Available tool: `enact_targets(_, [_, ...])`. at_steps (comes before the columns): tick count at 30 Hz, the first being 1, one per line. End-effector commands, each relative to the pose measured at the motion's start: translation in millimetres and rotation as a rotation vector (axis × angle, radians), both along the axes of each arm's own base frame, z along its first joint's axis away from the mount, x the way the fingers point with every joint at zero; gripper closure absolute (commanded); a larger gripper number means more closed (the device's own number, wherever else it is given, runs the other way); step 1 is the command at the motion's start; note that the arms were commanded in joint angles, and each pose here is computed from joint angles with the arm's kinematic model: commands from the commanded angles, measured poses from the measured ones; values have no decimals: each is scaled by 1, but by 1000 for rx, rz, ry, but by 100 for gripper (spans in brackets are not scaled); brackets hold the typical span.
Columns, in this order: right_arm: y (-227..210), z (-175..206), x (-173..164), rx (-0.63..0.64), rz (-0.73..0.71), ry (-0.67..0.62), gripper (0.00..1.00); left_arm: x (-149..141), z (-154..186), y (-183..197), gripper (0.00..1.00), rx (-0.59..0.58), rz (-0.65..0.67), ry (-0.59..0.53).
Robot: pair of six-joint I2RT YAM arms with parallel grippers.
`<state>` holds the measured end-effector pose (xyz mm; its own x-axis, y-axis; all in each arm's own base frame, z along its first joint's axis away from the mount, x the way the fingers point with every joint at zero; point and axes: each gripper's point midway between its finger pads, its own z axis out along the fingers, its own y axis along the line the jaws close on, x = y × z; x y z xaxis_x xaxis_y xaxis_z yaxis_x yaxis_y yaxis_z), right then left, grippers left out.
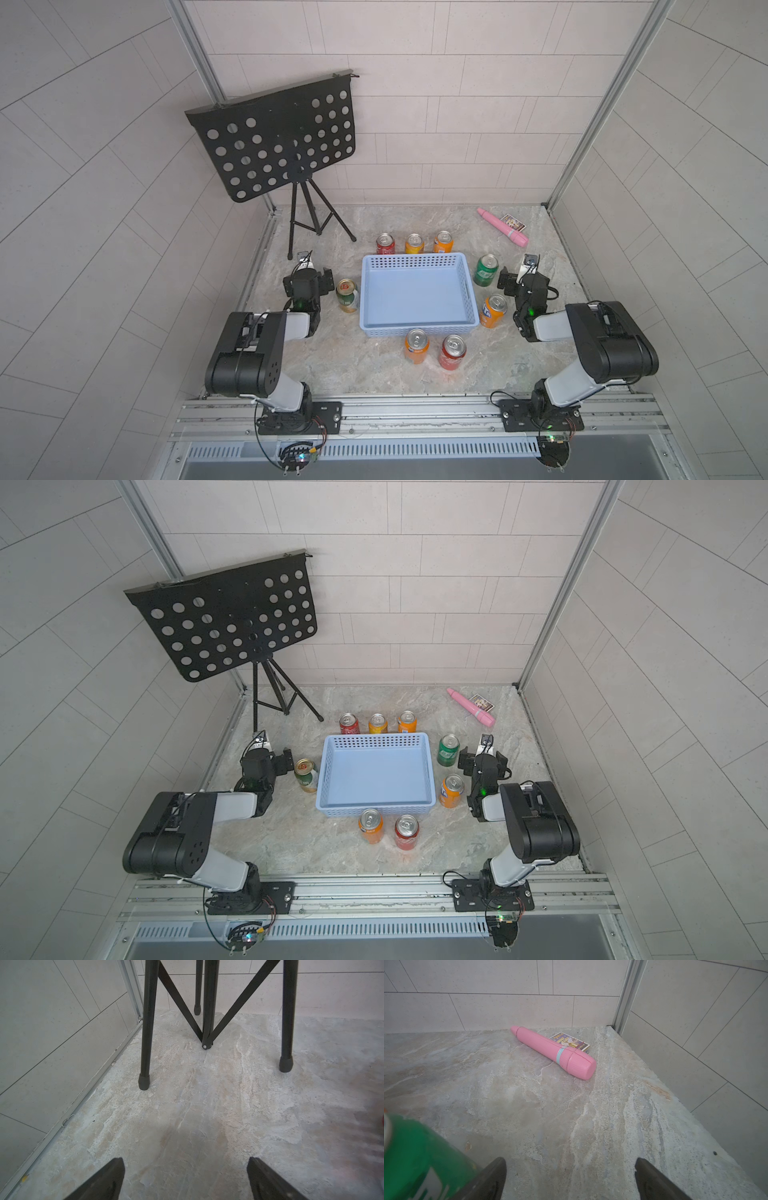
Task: Take out the drinks from the basket
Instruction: Reset both arms
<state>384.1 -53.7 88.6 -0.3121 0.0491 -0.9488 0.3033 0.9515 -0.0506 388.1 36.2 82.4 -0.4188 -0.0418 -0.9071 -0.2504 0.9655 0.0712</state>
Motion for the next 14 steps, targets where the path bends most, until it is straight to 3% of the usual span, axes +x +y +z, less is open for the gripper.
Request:
enact_targets(1, [1,5,1,-9,7,-6,0,4,3,0,0,15,3,-1])
enact_targets(14, [1,5,1,-10,6,-5,0,4,3,1,0,14,6,-2])
